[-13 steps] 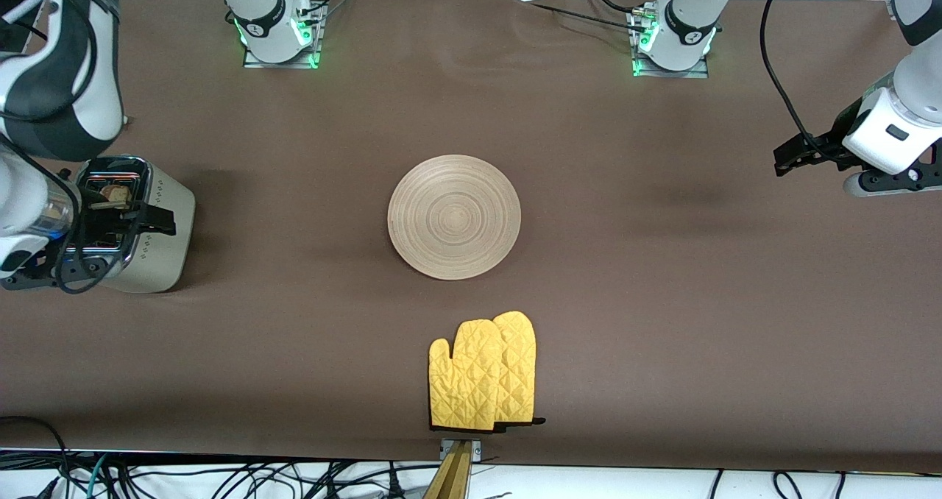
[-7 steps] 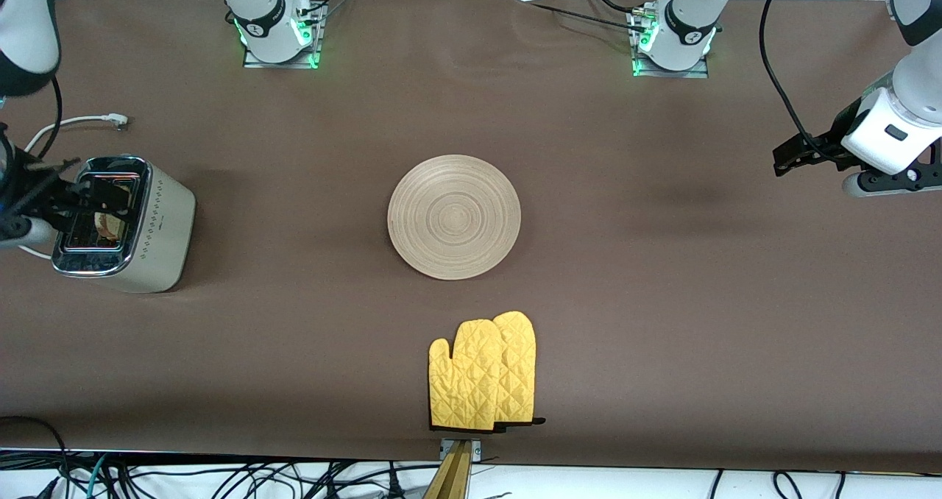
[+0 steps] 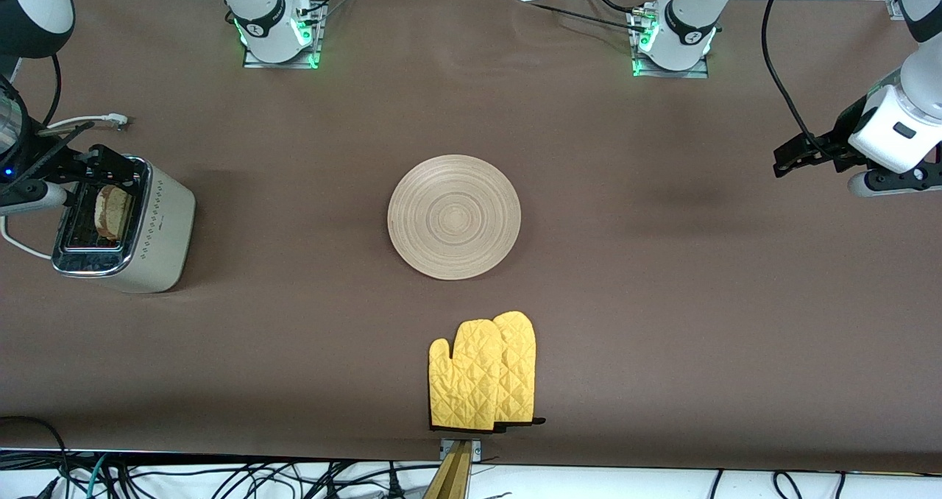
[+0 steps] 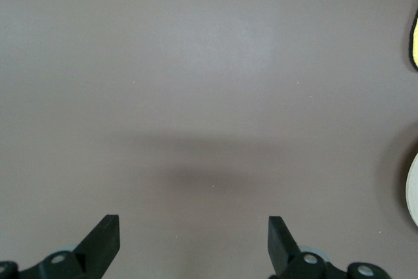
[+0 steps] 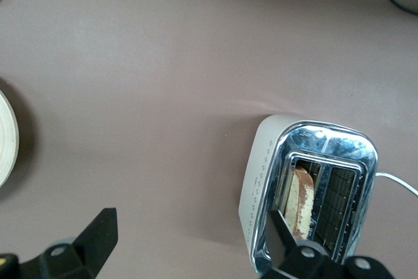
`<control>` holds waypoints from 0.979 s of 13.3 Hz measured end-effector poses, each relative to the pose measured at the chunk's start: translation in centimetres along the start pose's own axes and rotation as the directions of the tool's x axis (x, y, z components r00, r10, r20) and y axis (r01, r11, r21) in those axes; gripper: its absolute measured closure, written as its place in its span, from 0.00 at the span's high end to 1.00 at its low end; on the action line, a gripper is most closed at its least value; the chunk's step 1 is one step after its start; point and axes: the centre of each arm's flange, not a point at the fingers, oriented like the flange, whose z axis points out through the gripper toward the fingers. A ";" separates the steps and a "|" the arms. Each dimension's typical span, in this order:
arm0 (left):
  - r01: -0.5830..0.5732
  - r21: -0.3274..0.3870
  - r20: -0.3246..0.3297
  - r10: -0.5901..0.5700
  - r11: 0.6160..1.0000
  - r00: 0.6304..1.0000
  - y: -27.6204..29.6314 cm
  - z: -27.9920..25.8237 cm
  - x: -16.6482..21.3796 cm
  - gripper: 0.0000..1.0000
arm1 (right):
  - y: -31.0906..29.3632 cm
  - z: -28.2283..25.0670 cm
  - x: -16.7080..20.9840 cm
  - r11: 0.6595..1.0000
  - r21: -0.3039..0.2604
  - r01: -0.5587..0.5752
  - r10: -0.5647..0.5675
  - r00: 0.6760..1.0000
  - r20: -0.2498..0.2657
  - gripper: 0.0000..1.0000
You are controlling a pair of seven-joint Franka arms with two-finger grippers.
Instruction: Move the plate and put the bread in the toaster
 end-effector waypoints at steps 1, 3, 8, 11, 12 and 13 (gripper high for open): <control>-0.004 -0.002 -0.003 0.004 1.000 1.000 0.2 -0.2 0.0 1.00 | 0.2 0.1 -0.1 1.000 -0.001 -0.003 0.003 1.000 0.002 1.00; -0.019 -0.005 -0.013 0.019 1.000 1.000 1.2 -0.7 -0.1 1.00 | 0.4 0.5 0.0 1.000 -0.001 -0.005 0.005 1.000 0.009 1.00; 0.004 -0.027 -0.015 -0.004 1.000 1.000 0.3 -0.9 0.1 1.00 | 0.7 0.9 0.1 1.000 -0.003 -0.008 0.008 1.000 0.010 1.00; 0.006 -0.028 -0.015 -0.006 1.000 1.000 0.2 -0.9 0.1 1.00 | 0.8 1.0 0.2 1.000 -0.003 -0.017 0.017 1.000 0.011 1.00; 0.003 -0.027 -0.014 -0.003 1.000 1.000 0.4 -0.9 0.1 1.00 | 0.8 1.1 0.2 0.999 -0.003 -0.053 0.053 0.999 0.011 1.00; 0.000 -0.027 -0.014 0.000 1.000 1.000 0.6 -0.9 0.1 1.00 | 0.8 1.1 0.2 0.996 -0.003 -0.093 0.093 0.996 0.011 1.00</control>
